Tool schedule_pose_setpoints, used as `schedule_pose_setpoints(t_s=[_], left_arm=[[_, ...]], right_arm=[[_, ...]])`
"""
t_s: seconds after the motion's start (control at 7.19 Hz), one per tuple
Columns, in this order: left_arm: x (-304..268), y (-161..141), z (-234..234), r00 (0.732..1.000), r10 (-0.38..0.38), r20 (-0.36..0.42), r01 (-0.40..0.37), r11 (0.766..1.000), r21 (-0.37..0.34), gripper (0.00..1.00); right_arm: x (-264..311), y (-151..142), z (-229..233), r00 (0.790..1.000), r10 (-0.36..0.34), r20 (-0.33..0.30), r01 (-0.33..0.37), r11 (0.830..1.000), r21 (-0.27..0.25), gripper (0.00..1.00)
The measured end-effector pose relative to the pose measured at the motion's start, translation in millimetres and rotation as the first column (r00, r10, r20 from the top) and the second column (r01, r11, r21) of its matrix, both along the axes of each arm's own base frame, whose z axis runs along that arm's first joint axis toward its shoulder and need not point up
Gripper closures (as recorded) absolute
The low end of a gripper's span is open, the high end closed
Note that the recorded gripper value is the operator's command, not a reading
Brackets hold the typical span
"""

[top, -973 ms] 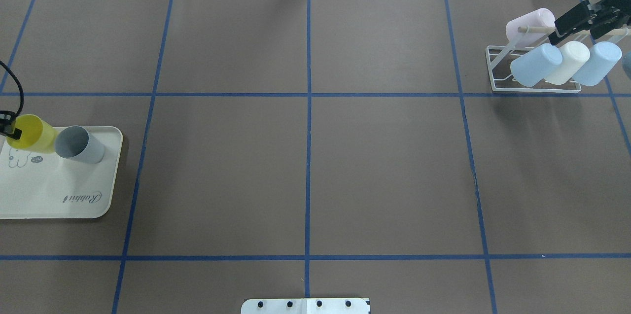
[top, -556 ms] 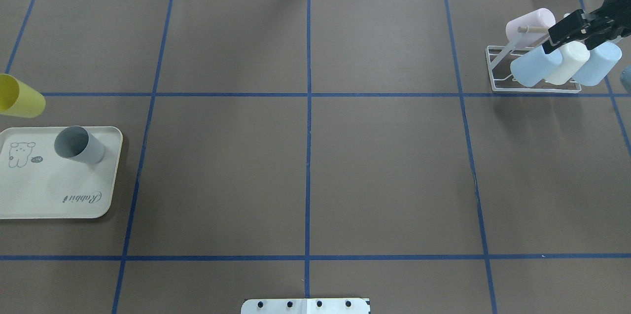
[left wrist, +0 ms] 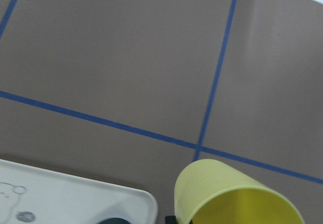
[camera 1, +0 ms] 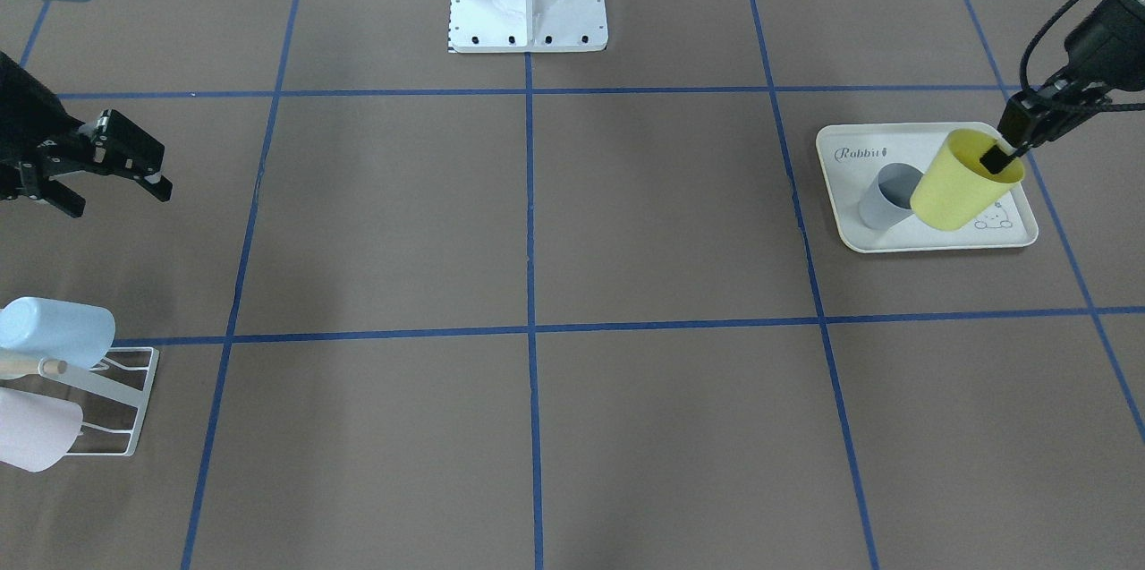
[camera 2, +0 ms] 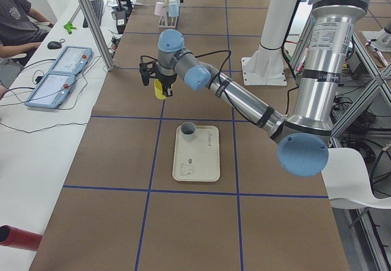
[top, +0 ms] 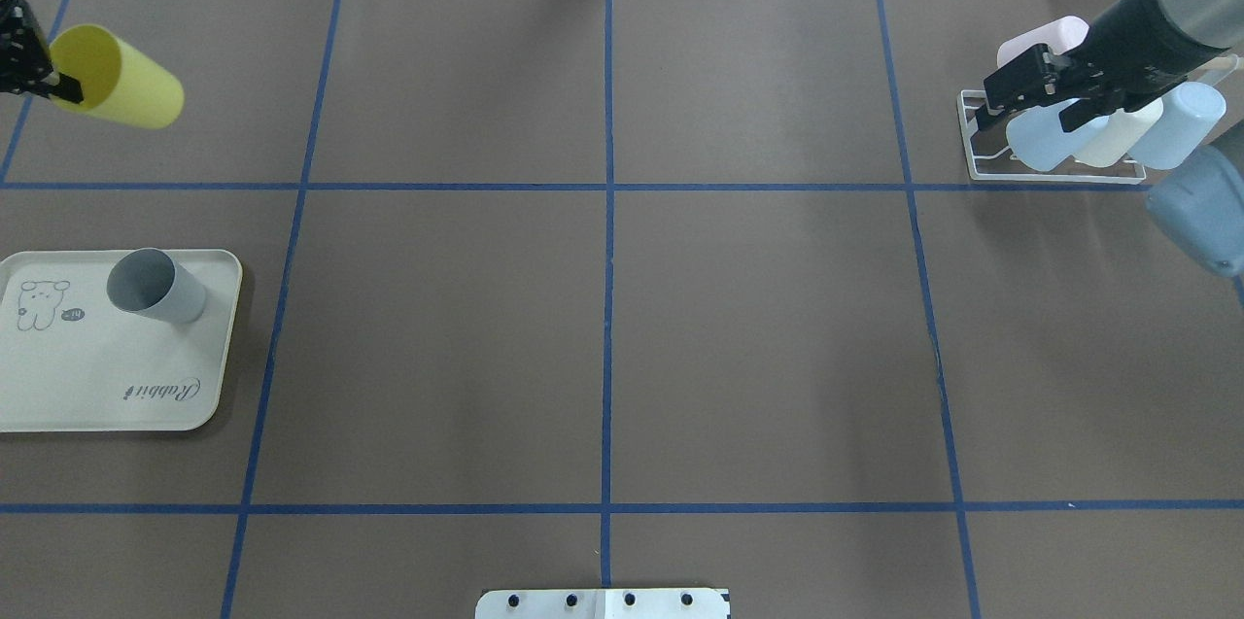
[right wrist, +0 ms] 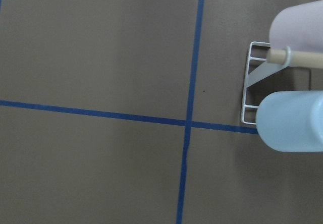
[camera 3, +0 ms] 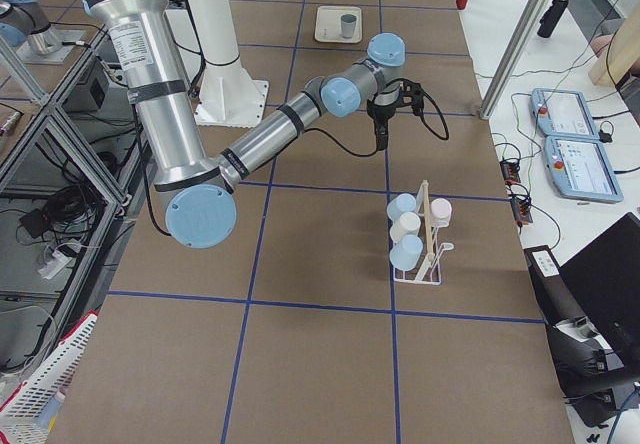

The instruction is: Transfer IKEA cup to right arm and place on rack

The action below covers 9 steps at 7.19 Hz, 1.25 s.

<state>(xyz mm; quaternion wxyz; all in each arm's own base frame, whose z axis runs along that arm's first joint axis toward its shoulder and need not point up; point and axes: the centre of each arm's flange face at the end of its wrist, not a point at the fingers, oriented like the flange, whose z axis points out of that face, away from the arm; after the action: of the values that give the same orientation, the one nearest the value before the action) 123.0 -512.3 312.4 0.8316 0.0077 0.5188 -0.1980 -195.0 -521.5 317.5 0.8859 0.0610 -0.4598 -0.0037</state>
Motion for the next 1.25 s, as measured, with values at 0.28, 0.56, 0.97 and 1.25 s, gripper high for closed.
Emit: schedule_pose_setpoints(t_s=[0.28, 0.56, 0.97, 1.25], left_arm=[[56, 4, -84, 0.988, -0.009, -0.151, -0.001, 0.998, -0.069, 1.00], [104, 27, -142, 0.955, -0.039, -0.294, 0.013, 0.996, -0.091, 1.00], [160, 66, -176, 0.854, -0.105, -0.509, 0.035, 0.989, -0.145, 1.00], [179, 88, -184, 0.747, -0.124, -0.653, 0.001, 0.983, -0.186, 1.00]], right_arm=[[-17, 7, -30, 0.989, 0.080, 0.123, -0.079, 0.997, -0.012, 0.01], [-26, 19, -54, 0.948, 0.143, 0.285, -0.140, 0.990, -0.031, 0.01], [-41, 45, -78, 0.861, 0.147, 0.488, -0.138, 0.989, -0.053, 0.01], [-49, 66, -91, 0.798, 0.124, 0.590, -0.103, 0.992, -0.070, 0.02]])
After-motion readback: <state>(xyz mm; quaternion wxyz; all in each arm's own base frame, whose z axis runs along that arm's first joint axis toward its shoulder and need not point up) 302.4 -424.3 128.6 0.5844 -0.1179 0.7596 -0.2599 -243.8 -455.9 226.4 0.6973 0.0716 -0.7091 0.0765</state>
